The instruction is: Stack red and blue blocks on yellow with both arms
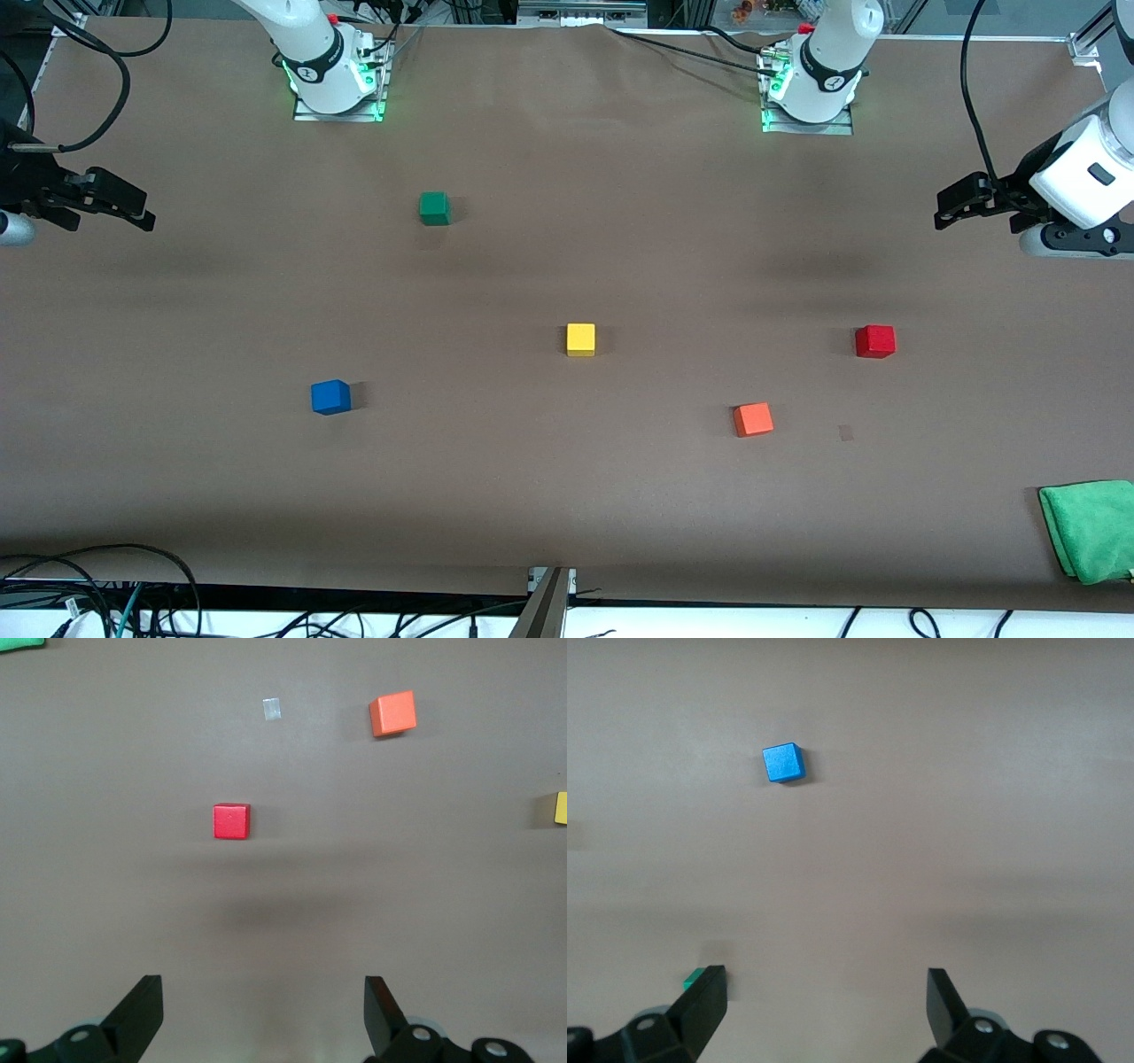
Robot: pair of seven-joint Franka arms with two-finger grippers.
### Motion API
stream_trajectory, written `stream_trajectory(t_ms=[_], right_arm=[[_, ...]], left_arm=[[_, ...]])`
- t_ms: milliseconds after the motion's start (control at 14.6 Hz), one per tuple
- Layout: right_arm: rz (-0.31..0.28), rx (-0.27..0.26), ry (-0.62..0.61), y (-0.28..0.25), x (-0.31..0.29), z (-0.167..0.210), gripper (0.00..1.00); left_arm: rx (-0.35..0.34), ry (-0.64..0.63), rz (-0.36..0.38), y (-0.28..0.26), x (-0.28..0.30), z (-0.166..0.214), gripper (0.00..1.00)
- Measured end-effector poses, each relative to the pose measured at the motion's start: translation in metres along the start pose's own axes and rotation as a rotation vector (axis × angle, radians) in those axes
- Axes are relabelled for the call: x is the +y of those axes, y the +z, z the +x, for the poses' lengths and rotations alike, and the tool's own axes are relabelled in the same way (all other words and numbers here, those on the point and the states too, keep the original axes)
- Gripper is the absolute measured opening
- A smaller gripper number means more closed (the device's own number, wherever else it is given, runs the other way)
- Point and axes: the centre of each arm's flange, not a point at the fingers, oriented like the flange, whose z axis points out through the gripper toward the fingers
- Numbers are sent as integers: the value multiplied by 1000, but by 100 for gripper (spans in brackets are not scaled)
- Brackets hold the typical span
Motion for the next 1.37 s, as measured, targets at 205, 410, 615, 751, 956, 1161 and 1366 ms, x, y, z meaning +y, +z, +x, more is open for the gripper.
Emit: stream_trajectory(t_ms=[205, 410, 615, 751, 956, 1161, 1366], right_arm=[[-1, 0, -18, 0, 0, 0, 100], [-1, 0, -20, 0, 0, 0, 100], [-1, 0, -20, 0, 0, 0, 100], [-1, 1, -20, 0, 0, 0, 100], [-1, 1, -21, 0, 0, 0, 100], [-1, 2, -21, 0, 0, 0, 100], [-1, 2, -21, 0, 0, 0, 100]], left_arm=[[-2, 0, 0, 0, 0, 0, 100], [-3, 0, 0, 0, 0, 0, 100], [-4, 0, 0, 0, 0, 0, 100], [-9, 0, 0, 3, 0, 0, 100], [-29, -1, 0, 19, 0, 7, 100], [-26, -6, -1, 61, -4, 23, 100], [-15, -14, -2, 107, -8, 34, 100]])
